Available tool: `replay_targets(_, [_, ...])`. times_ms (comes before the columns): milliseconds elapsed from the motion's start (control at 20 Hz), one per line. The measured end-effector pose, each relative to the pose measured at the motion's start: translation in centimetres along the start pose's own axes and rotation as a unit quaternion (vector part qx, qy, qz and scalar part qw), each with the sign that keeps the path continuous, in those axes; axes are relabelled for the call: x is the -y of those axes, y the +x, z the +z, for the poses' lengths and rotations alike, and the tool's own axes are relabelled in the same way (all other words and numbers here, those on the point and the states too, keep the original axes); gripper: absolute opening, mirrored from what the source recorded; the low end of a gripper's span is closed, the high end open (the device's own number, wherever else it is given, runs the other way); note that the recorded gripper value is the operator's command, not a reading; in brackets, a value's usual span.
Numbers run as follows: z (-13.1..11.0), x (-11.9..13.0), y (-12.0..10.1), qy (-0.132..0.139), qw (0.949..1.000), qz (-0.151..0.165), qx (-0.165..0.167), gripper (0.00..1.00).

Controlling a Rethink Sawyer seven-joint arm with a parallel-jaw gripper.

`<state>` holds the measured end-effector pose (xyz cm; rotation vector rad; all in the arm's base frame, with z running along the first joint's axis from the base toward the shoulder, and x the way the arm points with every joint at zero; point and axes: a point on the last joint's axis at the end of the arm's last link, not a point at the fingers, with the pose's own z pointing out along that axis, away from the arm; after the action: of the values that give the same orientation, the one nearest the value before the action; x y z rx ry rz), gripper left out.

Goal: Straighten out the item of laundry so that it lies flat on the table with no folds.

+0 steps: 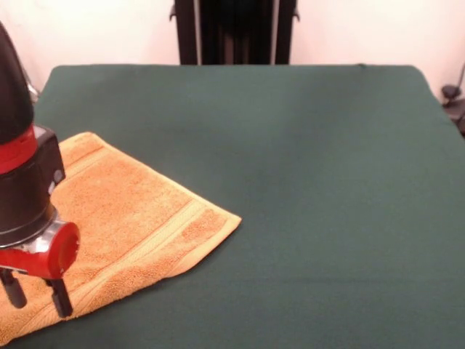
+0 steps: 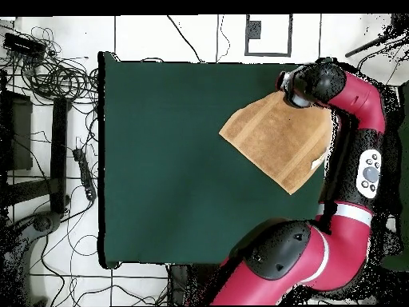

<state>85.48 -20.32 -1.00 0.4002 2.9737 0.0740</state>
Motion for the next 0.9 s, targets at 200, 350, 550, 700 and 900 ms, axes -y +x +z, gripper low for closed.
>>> replay_targets(200, [0.7, -0.6, 0.9, -0.004, 0.9999, -0.005, -0.010, 1.00])
replay_targets(350, [1.5, -1.2, 2.0, -0.010, 0.9997, -0.010, -0.018, 1.00])
replay_targets(550, [2.4, -1.3, 3.0, -0.015, 0.9996, -0.013, -0.022, 1.00])
replay_targets(700, [2.3, -1.2, 3.0, -0.015, 0.9996, -0.013, -0.018, 1.00])
replay_targets(900, [2.1, -1.1, 2.9, -0.015, 0.9997, -0.013, -0.017, 1.00])
